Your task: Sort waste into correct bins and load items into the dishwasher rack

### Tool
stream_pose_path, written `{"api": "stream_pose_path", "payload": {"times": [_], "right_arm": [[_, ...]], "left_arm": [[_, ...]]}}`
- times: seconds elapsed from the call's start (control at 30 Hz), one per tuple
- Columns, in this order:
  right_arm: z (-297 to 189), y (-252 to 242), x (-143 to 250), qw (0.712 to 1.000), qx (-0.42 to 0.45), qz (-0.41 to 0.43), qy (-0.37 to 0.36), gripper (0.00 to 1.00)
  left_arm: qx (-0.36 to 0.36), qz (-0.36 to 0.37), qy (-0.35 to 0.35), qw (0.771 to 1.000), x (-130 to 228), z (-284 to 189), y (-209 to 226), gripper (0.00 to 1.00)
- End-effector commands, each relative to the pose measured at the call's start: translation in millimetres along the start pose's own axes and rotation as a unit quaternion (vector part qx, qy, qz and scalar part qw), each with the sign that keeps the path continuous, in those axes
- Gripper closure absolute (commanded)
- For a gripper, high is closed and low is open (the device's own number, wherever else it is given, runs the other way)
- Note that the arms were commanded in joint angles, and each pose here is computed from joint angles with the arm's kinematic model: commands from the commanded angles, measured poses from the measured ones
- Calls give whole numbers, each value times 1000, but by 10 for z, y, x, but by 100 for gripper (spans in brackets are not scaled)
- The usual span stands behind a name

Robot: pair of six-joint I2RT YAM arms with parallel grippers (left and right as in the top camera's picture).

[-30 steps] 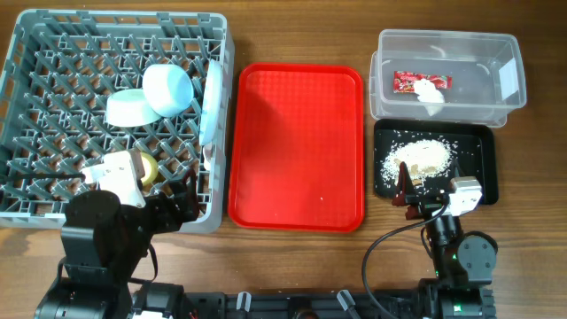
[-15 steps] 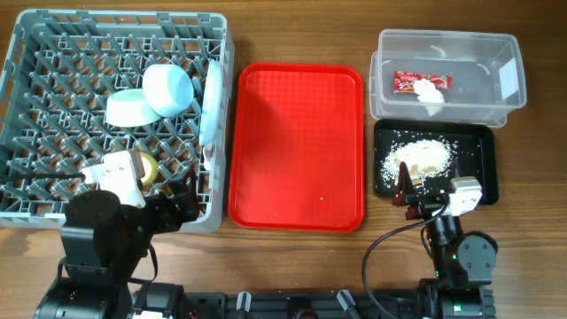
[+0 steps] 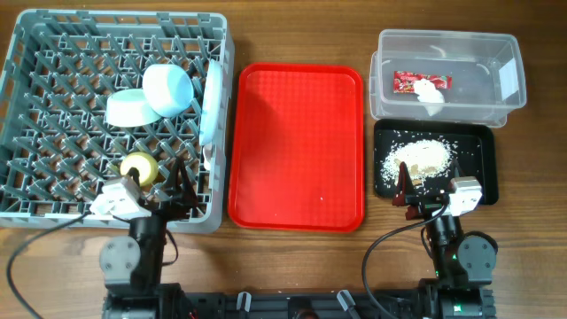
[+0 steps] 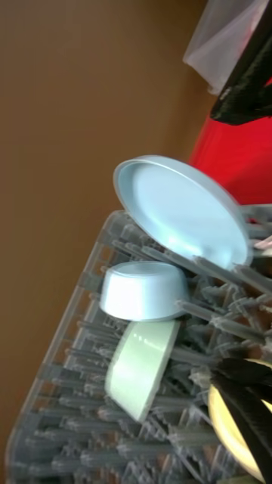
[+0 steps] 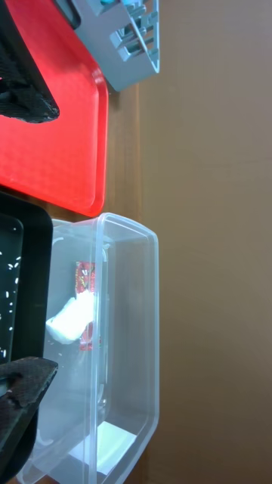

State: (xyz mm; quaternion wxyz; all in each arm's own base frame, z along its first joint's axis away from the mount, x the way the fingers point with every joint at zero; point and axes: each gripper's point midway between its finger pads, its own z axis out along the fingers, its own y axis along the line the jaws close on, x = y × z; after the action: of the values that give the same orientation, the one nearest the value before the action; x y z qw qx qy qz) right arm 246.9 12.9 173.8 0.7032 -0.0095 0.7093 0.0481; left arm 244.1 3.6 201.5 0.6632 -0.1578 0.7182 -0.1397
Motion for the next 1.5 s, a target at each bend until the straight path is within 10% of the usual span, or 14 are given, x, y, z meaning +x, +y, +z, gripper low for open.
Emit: {"api": "stream_pose_path", "payload": {"times": [0.0,1.47], "right_arm": [[-7,20,-28,1000,-6,-1,-7,0],[-7,20,-28,1000,-6,-1,-7,0]], "left_arm": [[13,-4,-58,998,25,7,63,0],[28,67,5,997,432,55,97,0]]}}
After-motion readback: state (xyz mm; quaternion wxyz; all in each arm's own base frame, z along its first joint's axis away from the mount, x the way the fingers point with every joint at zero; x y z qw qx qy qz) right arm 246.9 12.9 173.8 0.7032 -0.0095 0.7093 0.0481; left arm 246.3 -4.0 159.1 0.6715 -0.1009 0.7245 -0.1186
